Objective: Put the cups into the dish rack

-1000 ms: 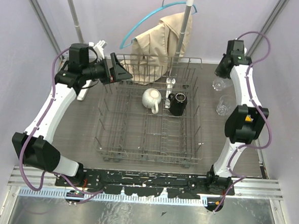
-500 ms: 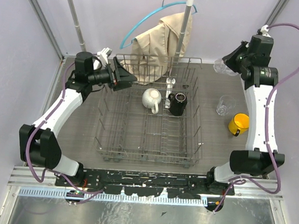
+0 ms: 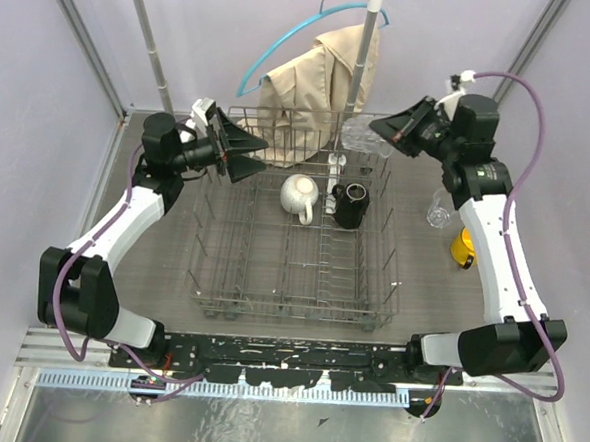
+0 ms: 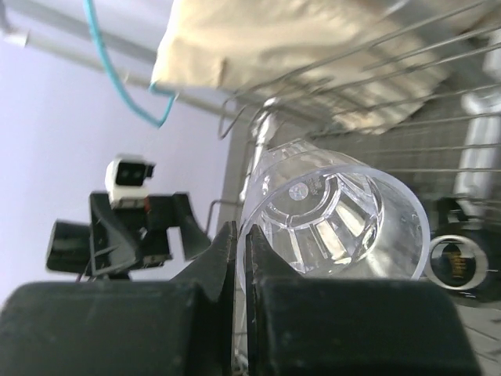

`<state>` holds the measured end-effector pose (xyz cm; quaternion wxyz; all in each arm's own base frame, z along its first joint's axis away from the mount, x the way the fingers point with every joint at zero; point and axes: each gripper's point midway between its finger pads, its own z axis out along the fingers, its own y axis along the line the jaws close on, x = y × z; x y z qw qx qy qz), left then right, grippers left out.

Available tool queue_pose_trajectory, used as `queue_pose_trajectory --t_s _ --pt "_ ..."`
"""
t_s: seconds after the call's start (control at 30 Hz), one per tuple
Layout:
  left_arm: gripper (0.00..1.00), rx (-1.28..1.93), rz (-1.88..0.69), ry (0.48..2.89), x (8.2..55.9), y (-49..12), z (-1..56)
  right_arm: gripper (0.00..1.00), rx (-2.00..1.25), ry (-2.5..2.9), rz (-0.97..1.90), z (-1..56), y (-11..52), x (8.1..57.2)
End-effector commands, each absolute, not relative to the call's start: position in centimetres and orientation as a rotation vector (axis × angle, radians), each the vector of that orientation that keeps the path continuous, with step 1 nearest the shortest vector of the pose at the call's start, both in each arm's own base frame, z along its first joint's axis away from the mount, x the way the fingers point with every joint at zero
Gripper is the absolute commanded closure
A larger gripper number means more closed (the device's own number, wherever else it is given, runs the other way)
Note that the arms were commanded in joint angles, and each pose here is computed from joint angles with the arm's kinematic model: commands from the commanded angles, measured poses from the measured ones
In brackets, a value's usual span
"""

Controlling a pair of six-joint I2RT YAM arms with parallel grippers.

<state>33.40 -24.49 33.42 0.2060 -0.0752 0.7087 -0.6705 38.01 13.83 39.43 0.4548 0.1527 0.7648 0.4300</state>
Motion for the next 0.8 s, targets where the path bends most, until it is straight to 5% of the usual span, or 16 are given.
queue_pose_trajectory --t_s 0.0,0.77 --pt "0.02 -0.222 -1.922 1.900 32.6 -24.1 35.7 1.00 0.164 1.731 1.302 44.8 19.9 35.4" --pt "0.02 -0.388 -1.980 1.885 34.1 -24.1 35.2 1.00 0.059 1.730 1.625 43.7 29.9 34.0"
